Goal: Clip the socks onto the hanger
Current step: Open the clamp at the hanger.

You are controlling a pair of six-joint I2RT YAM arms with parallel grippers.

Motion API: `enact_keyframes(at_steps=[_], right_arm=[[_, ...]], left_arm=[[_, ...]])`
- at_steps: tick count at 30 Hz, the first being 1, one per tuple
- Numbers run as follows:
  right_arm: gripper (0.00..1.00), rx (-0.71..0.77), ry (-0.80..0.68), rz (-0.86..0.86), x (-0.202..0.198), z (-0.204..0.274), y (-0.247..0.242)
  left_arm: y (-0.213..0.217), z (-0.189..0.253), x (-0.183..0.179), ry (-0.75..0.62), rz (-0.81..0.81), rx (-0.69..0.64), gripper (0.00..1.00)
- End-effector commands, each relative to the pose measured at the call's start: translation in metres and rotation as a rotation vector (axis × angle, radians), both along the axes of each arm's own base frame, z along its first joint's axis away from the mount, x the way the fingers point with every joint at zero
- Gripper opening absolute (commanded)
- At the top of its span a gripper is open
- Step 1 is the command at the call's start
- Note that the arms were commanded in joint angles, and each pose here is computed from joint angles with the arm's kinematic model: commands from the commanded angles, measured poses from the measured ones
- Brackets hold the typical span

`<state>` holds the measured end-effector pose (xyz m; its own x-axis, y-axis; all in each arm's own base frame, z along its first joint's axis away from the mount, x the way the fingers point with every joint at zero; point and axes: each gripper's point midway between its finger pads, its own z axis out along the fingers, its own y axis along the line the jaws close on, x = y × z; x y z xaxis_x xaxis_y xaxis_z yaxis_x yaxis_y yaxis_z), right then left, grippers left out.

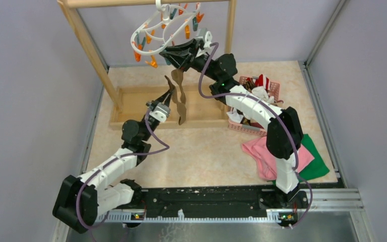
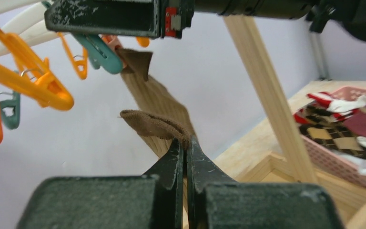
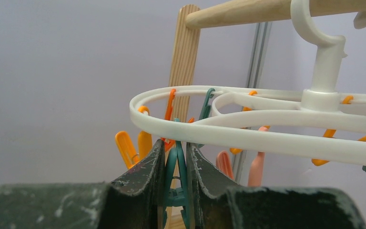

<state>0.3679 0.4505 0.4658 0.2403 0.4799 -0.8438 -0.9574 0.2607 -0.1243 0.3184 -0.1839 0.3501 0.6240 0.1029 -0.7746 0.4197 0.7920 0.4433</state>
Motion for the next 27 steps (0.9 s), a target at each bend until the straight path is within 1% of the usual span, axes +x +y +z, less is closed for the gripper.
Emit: enact_keyframes(at_steps=[1,9,13,18,27], right_arm=[[0.13,0.024,-0.061,0.049,-0.027,0.033,-0.001],[0.13,0.029,-0.038,0.038,-0.026,0.034,0.003],[0.13,0.032,-0.022,0.051,-0.026,0.033,0.004],[0.13,0.029,-0.013,0.067,-0.028,0.031,0.006],[0.13,-0.001,-0.019,0.092,-0.031,0.027,0.013]], left_arm=[[0.035,0.010,0.012,-0.069,0.278,-0.047,0.00],[0.038,0.020,0.024,-0.090,0.500,-0.075,0.00],[0.031,0.021,0.023,-0.132,0.573,-0.046,0.00],[0.029,0.023,0.027,-0.162,0.619,-0.039,0.00],[0.018,0.029,0.033,-0.171,0.600,-0.032,0.00]])
